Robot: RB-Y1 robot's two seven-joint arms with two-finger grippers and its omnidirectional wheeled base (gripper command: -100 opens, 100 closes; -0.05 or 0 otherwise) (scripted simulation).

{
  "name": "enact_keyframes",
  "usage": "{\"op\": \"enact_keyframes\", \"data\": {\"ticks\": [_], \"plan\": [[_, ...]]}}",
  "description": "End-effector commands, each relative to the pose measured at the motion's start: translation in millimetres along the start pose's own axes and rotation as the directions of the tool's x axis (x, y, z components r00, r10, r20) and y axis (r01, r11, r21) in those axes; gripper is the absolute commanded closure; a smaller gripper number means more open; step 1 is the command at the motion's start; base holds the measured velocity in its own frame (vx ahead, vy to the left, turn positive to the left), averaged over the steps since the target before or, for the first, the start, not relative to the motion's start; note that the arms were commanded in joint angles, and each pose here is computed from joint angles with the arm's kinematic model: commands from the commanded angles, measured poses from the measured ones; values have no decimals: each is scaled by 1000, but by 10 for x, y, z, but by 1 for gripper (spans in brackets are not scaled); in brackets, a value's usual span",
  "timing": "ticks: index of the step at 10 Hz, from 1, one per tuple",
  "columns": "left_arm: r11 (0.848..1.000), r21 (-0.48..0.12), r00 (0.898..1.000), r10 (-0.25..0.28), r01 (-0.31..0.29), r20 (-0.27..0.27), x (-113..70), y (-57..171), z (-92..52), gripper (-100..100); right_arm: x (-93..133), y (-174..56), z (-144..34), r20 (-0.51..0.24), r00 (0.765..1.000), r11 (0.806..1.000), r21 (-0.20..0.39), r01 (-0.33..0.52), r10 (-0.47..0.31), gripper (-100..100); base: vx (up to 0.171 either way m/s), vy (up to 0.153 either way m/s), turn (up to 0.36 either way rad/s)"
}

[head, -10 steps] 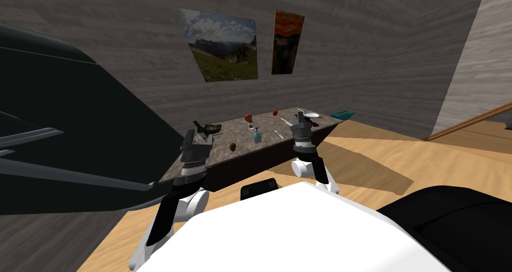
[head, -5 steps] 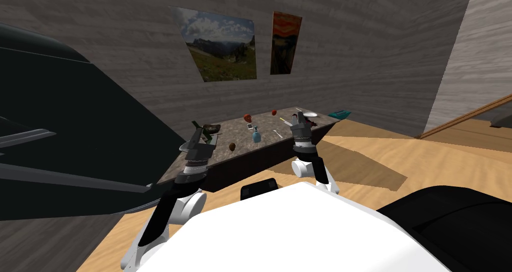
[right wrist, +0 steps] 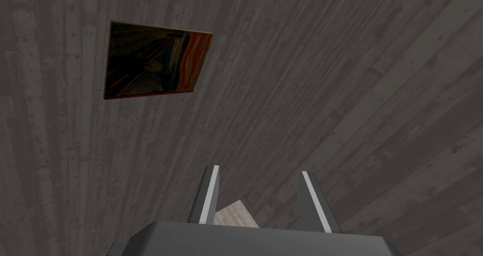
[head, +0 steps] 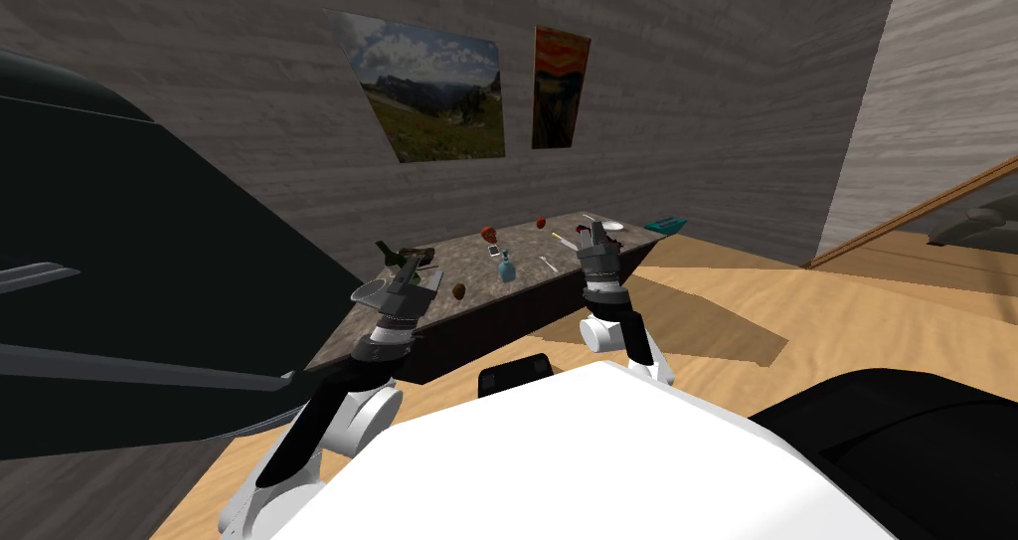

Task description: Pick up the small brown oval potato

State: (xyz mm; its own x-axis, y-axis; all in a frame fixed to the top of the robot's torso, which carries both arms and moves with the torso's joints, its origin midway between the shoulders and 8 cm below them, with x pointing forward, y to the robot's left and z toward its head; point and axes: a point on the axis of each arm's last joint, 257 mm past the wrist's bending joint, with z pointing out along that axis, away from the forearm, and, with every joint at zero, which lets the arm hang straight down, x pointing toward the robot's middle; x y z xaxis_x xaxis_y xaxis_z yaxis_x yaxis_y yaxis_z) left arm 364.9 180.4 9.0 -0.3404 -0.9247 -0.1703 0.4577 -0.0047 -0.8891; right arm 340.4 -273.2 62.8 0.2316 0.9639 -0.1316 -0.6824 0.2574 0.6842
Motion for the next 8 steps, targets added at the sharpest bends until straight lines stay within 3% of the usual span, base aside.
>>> {"op": "enact_keyframes", "data": {"ticks": [1,5,6,7,8], "plan": [[999,-31,999,10,-11,-37,58,66,-3,-100,0,0,0,0,1000,1000,0,0,0,0,-26,1,-43],[990,-140,991,6,-25,-132,227,301,-69,-100,0,0,0,0,1000,1000,0,0,0,0,-33,-6,-75],[981,-192,988,-13,-18,-156,281,419,-114,-100,0,0,0,0,1000,1000,0,0,0,0,-44,-13,-133],[979,-202,984,0,-37,-178,299,440,-133,-100,0,0,0,0,1000,1000,0,0,0,0,-37,-7,-53],[966,-256,980,-22,-30,-197,345,567,-194,-100,0,0,0,0,1000,1000,0,0,0,0,-42,-16,-123]]}}
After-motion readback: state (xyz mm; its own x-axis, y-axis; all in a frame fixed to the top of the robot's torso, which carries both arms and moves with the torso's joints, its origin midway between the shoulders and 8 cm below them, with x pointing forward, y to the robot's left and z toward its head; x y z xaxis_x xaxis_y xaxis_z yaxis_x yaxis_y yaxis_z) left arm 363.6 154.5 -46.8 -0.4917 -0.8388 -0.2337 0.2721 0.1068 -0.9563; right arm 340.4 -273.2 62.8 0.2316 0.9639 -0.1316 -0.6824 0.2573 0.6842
